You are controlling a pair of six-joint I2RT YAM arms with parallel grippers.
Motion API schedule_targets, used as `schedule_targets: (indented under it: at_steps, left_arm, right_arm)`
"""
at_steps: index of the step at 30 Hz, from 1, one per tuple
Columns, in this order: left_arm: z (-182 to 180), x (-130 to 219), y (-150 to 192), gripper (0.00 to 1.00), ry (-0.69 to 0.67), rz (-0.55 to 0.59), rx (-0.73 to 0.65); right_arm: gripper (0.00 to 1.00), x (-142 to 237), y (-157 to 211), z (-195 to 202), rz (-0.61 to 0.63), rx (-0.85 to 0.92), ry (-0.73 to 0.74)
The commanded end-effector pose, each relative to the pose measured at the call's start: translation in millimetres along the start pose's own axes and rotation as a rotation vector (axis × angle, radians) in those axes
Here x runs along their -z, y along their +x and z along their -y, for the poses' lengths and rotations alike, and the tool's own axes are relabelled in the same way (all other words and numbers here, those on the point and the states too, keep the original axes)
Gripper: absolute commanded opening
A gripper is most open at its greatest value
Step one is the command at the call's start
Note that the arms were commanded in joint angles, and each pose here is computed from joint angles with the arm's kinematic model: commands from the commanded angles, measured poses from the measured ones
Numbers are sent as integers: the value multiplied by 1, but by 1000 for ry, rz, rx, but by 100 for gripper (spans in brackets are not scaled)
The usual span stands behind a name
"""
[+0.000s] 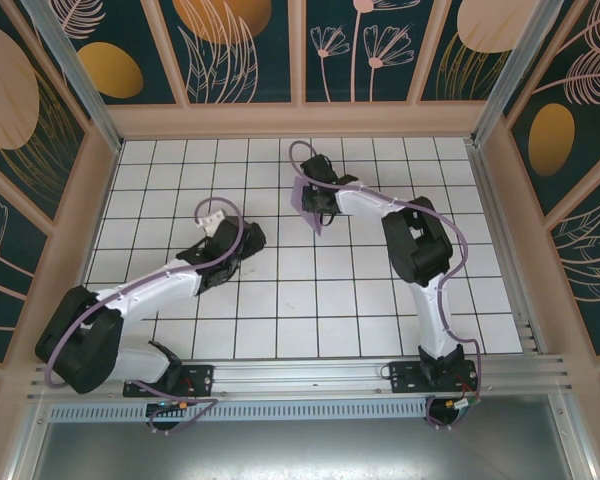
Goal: Fold a paper plane with a square sheet of paper (pick it up from the middle)
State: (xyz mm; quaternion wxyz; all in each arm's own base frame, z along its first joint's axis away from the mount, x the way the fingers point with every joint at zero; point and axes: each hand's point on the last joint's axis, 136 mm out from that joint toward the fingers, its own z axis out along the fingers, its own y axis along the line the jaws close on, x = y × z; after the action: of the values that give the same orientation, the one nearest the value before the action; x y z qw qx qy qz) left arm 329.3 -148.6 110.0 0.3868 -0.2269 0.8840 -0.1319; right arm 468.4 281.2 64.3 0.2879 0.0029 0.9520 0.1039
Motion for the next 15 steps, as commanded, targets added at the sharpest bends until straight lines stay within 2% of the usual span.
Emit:
schedule_targets:
  at_steps: [1, 7, 9, 12, 15]
  left_arm:
    - [-4, 18, -49, 98, -53, 129, -54]
    - [-20, 36, -103, 98, -139, 294, -109]
    - [-32, 39, -115, 99, -187, 336, -133]
    - [-56, 41, -129, 99, -253, 398, -149]
    - [-85, 43, -138, 99, -319, 470, -154]
  right_arm:
    - [47, 75, -66, -10, 173, -34, -46]
    - [70, 136, -100, 14, 357, -66, 0]
    - [78, 155, -113, 44, 439, -83, 60]
    - [97, 182, -118, 86, 549, -117, 141]
    - [99, 205, -112, 141, 644, -174, 228]
